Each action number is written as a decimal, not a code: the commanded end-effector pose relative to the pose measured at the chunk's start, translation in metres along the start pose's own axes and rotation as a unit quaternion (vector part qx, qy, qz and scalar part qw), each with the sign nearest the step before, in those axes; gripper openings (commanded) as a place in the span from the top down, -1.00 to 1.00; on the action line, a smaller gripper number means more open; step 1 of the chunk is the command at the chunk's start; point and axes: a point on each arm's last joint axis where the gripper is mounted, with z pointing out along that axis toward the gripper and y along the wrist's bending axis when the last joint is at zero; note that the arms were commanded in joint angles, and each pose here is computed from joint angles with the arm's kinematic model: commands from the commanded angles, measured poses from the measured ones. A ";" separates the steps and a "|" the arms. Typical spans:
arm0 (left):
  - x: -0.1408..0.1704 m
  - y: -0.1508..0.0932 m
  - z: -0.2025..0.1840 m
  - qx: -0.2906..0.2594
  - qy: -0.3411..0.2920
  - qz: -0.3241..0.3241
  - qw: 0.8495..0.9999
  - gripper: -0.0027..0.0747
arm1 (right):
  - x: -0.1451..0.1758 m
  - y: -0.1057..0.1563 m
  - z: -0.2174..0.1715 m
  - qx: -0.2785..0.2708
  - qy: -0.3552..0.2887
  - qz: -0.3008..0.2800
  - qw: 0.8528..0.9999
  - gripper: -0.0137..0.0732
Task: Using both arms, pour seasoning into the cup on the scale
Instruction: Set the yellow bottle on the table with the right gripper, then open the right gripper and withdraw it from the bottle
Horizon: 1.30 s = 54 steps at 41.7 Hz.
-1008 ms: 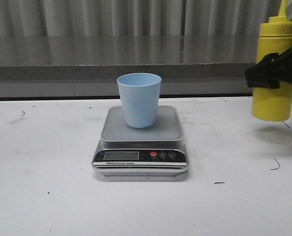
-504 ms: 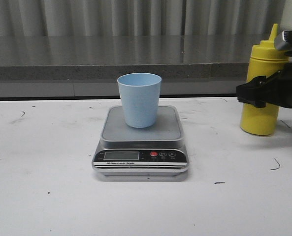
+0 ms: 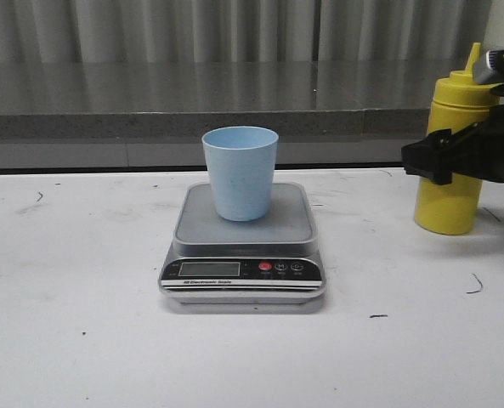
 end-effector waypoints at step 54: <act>-0.014 -0.001 -0.006 0.005 -0.049 -0.001 0.999 0.12 | -0.140 0.099 -0.231 0.040 0.209 0.042 0.976 -0.80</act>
